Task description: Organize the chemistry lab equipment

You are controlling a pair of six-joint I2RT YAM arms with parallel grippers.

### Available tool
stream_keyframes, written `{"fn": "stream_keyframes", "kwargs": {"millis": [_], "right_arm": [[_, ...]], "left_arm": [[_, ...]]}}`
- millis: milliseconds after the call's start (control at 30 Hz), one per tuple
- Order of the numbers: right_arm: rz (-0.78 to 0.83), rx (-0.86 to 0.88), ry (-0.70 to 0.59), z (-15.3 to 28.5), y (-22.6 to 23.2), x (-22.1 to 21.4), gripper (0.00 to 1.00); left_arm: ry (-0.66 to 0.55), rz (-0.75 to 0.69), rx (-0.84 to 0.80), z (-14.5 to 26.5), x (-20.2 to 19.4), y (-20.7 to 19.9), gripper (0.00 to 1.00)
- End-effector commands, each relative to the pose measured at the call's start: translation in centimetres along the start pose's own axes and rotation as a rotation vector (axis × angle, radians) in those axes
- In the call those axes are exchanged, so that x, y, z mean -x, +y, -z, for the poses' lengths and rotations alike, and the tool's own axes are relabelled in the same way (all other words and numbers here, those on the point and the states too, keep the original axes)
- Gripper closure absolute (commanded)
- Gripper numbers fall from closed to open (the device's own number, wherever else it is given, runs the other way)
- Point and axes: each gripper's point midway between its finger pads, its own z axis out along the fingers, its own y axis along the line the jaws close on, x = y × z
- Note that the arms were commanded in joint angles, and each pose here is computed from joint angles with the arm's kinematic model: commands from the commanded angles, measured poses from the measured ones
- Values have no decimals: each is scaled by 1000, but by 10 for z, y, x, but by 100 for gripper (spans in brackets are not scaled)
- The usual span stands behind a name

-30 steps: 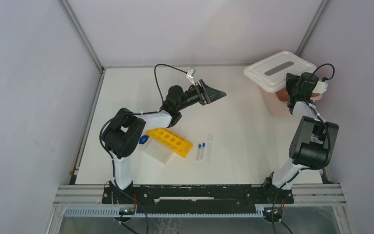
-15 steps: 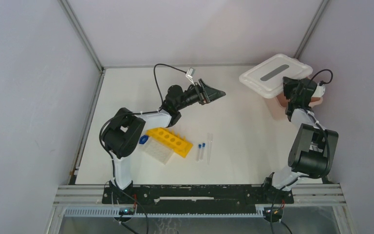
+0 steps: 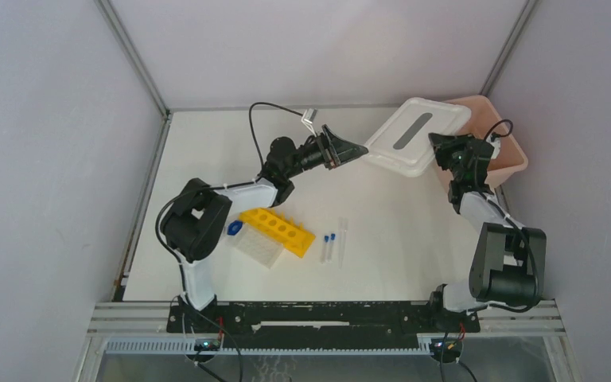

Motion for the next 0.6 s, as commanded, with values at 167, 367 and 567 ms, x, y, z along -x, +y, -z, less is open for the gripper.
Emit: {"fn": "stream_keyframes", "kwargs": {"millis": [167, 367, 567], "right_arm": [[96, 278, -11, 52, 86, -3, 100], [193, 349, 71, 94, 94, -11, 100], [232, 429, 150, 134, 99, -21, 100]], "left_arm": [[-54, -36, -62, 40, 18, -47, 0], [-82, -84, -3, 69, 35, -43, 0], [-21, -106, 4, 72, 32, -45, 0]]}}
